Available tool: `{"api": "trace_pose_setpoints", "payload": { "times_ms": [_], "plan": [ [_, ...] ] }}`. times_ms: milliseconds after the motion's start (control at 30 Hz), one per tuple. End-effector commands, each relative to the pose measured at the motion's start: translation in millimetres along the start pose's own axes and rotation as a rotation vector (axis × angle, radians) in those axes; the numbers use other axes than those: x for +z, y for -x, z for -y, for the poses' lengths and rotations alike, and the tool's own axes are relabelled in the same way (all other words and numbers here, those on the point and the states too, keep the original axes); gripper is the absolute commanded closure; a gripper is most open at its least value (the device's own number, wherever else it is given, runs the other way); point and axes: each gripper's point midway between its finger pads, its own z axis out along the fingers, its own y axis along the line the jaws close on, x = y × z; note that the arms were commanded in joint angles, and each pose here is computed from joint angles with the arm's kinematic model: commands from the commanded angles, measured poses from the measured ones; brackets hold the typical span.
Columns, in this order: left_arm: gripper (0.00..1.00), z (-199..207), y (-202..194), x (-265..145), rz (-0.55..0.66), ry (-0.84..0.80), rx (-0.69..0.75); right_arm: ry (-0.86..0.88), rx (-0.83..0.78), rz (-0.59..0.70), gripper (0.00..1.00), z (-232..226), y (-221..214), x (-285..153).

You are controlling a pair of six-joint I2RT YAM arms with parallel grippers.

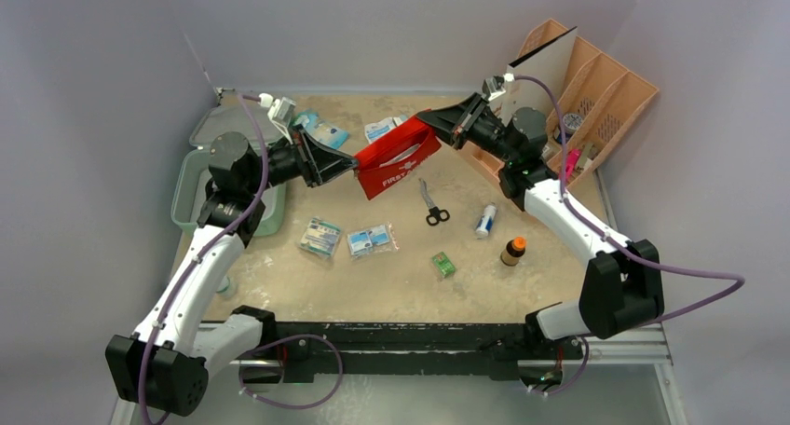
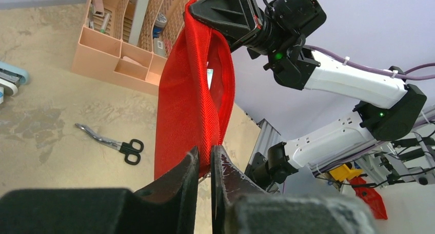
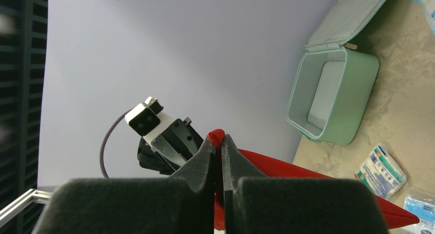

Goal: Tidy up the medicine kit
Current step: Adjust the medicine pouch.

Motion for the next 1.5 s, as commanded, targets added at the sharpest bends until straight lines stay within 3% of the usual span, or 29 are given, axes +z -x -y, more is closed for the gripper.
{"api": "trace_pose_setpoints", "payload": {
  "times_ms": [0,233,433,667,800,1100,1267,1467],
  "plan": [
    [0.90,5,-1,1,-0.003,-0.039,0.021,0.061,-0.025,-0.015,1.00,-16,-2,-2],
    [1.00,-5,-7,3,-0.037,-0.008,0.010,0.050,-0.024,-0.013,1.00,-11,0,0],
    [1.00,-25,-10,-2,-0.066,0.148,-0.048,-0.169,-0.202,-0.035,0.59,16,-7,-13],
    [1.00,-37,-3,-11,-0.011,0.259,-0.016,-0.315,-0.320,-0.058,0.30,38,-17,-35],
    [1.00,-44,-4,-12,-0.004,0.286,-0.017,-0.394,-0.376,-0.121,0.27,49,-30,-40],
    [1.00,-62,1,-6,-0.019,0.360,-0.062,-0.486,-0.485,-0.078,0.11,56,-29,-42],
    [1.00,-75,2,-11,-0.028,0.445,-0.059,-0.471,-0.513,-0.134,0.12,50,-57,-28],
    [1.00,-80,6,-19,0.011,0.505,-0.053,-0.413,-0.562,-0.199,0.21,40,-98,-3]
  ]
}}
